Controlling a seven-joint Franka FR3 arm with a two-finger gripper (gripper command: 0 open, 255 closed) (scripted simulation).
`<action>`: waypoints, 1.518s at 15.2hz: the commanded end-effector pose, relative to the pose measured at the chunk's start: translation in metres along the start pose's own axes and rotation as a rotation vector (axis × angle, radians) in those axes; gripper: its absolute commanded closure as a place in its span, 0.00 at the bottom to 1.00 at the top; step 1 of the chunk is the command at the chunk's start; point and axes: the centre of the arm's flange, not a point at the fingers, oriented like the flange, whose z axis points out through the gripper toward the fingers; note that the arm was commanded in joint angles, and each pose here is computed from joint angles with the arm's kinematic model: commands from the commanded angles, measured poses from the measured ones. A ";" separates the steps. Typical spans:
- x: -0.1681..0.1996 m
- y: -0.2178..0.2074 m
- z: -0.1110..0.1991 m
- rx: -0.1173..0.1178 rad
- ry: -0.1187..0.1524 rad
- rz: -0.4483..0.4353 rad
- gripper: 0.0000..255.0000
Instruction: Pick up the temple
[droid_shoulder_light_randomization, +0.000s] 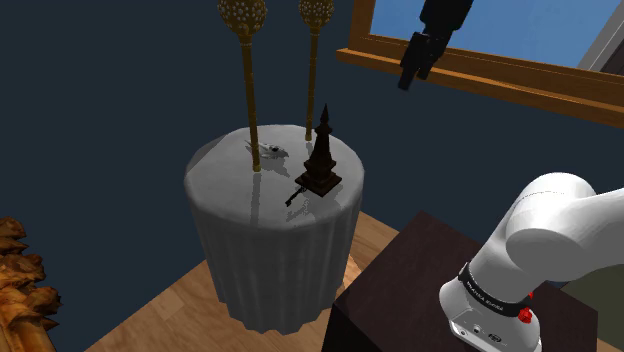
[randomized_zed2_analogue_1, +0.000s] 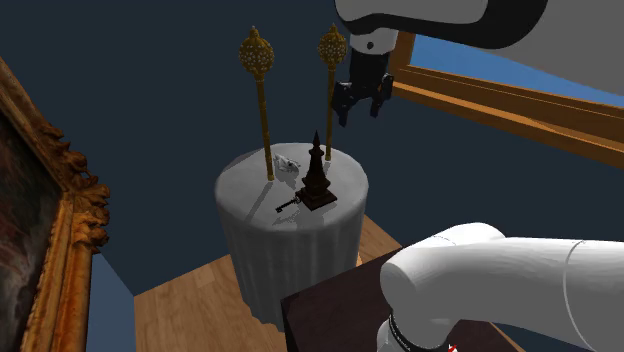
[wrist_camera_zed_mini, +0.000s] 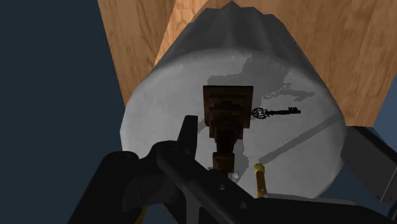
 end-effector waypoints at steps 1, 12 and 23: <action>0.000 0.000 0.000 0.000 0.000 0.000 0.00; 0.065 0.004 0.116 0.068 0.152 0.226 0.00; 0.144 0.016 0.221 0.135 0.303 0.450 0.00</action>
